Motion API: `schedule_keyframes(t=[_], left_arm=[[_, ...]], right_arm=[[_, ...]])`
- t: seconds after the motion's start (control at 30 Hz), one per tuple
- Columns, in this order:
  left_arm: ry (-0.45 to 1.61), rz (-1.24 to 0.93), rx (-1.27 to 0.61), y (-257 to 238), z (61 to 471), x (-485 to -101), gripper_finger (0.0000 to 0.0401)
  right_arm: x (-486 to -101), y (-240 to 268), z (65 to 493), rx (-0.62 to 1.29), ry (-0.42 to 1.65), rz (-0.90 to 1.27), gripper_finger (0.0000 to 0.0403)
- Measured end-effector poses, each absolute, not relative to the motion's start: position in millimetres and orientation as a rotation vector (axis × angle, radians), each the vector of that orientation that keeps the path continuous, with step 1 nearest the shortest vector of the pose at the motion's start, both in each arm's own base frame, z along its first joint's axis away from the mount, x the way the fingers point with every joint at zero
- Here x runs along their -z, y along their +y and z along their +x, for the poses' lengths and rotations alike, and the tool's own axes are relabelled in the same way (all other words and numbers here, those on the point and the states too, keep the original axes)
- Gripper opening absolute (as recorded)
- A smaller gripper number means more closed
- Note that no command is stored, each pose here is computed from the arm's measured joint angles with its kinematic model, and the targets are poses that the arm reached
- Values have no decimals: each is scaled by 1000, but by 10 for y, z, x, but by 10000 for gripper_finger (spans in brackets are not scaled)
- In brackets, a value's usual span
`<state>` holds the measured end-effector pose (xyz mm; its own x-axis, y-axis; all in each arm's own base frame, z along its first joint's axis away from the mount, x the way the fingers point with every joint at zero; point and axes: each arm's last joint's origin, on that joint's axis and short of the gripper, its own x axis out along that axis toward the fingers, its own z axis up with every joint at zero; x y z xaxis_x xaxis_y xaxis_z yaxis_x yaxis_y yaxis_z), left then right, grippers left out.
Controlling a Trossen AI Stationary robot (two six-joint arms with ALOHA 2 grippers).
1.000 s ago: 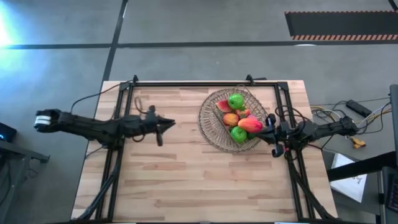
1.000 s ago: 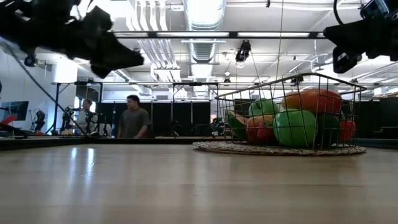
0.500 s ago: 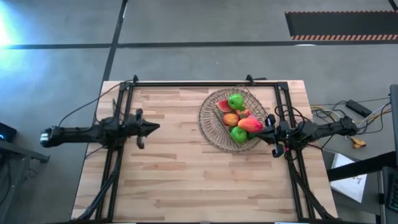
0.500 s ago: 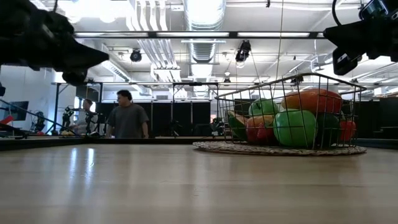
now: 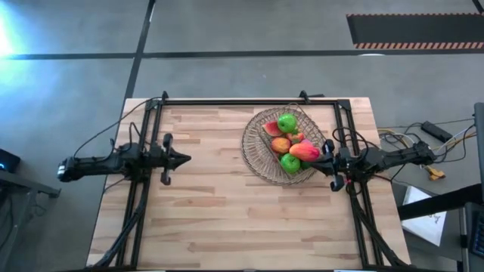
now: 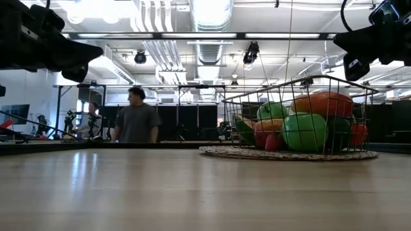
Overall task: Build produce basket
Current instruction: Return to Home Position
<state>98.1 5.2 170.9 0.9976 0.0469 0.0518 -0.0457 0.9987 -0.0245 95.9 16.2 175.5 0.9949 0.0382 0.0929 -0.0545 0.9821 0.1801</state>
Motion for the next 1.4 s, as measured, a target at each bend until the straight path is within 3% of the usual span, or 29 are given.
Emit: schedule_keyframes(t=[0.27, 1.1, 1.4], left_arm=[[36, 9, -143, 82, 1017, -1633, 3], [182, 11, -144, 86, 1095, -1508, 3], [200, 10, -144, 87, 1103, -1490, 3]], right_arm=[[-1738, 162, 959, -43, -72, 143, 8], [-1742, 162, 959, -45, -75, 181, 9], [-1753, 8, 962, 126, -101, 85, 9]])
